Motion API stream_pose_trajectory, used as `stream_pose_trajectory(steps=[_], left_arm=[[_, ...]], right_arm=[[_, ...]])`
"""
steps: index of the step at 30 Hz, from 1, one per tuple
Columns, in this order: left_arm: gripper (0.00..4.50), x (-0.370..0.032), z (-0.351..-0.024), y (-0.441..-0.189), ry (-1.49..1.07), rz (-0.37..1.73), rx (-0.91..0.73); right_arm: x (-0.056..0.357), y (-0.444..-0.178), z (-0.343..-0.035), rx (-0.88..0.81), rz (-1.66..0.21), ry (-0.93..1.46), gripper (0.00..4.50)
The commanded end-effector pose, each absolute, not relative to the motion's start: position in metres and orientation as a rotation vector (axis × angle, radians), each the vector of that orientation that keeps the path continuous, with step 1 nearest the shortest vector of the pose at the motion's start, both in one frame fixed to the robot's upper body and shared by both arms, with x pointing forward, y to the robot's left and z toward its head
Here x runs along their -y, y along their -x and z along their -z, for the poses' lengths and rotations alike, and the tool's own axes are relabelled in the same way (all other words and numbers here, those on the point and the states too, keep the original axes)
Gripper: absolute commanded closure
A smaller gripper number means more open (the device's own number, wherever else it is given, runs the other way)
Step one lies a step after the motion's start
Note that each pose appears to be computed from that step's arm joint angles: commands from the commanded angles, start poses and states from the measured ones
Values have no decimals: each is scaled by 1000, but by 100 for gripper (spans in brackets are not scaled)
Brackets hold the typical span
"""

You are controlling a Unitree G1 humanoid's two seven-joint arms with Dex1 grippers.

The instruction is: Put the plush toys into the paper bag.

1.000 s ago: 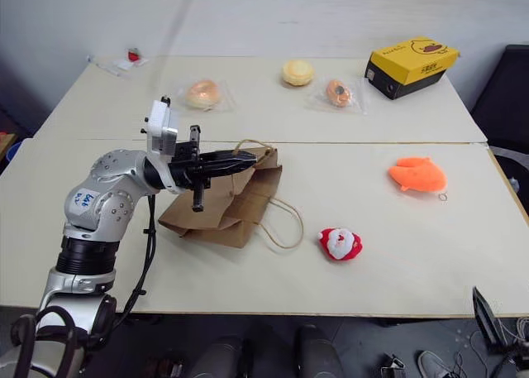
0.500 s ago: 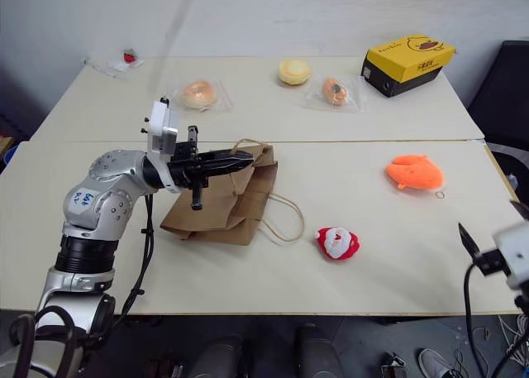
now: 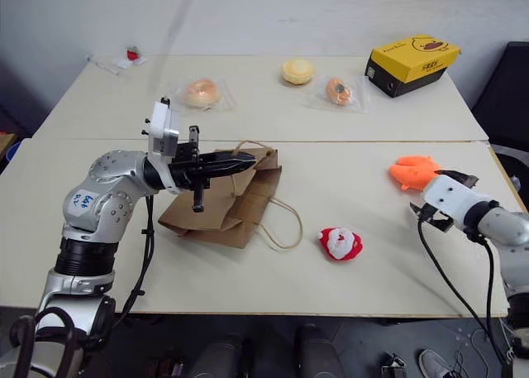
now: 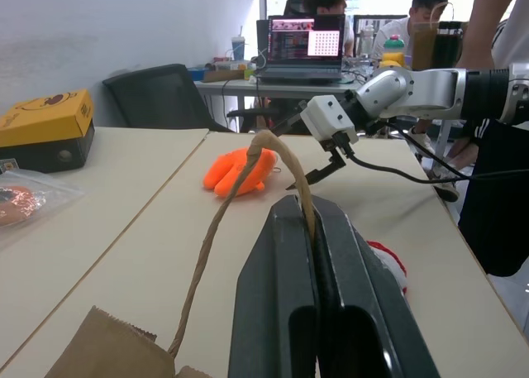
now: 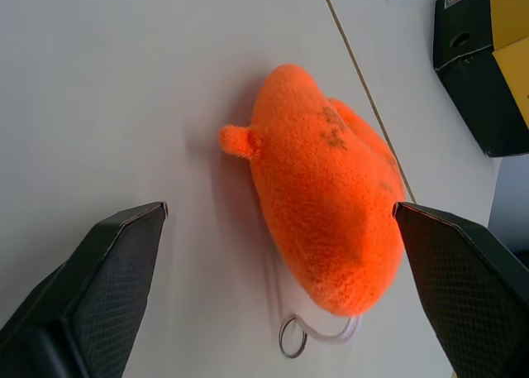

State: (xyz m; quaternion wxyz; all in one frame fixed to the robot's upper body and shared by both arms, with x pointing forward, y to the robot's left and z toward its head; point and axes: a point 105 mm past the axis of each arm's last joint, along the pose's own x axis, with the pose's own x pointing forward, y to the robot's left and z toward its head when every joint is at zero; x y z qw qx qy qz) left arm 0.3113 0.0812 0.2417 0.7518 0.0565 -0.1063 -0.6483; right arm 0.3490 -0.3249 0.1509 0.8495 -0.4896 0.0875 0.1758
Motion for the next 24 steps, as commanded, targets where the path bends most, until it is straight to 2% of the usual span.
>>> stream_pose_trajectory(steps=[1, 7, 8, 10, 20, 22, 24], left_arm=[[450, -82, -254, -307, -157, 1410, 286], [450, -79, -255, -306, -149, 1414, 296], [450, -79, -255, -305, -144, 1413, 297], [450, -80, -253, -305, -138, 1413, 293], [450, -85, -259, -304, -120, 1410, 306], [450, -87, -260, -299, -107, 1428, 308], [450, -91, -267, -295, -97, 1433, 339]], right_arm=[[323, -362, -168, -134, -355, 1097, 4], [330, -378, -155, -230, -341, 1082, 4], [333, -379, -154, -248, -333, 1076, 21], [336, -380, -155, -257, -323, 1078, 62], [335, -384, -158, -251, -352, 1076, 410], [330, -384, -162, -213, -381, 1077, 450], [318, -384, -171, -139, -424, 1077, 450]])
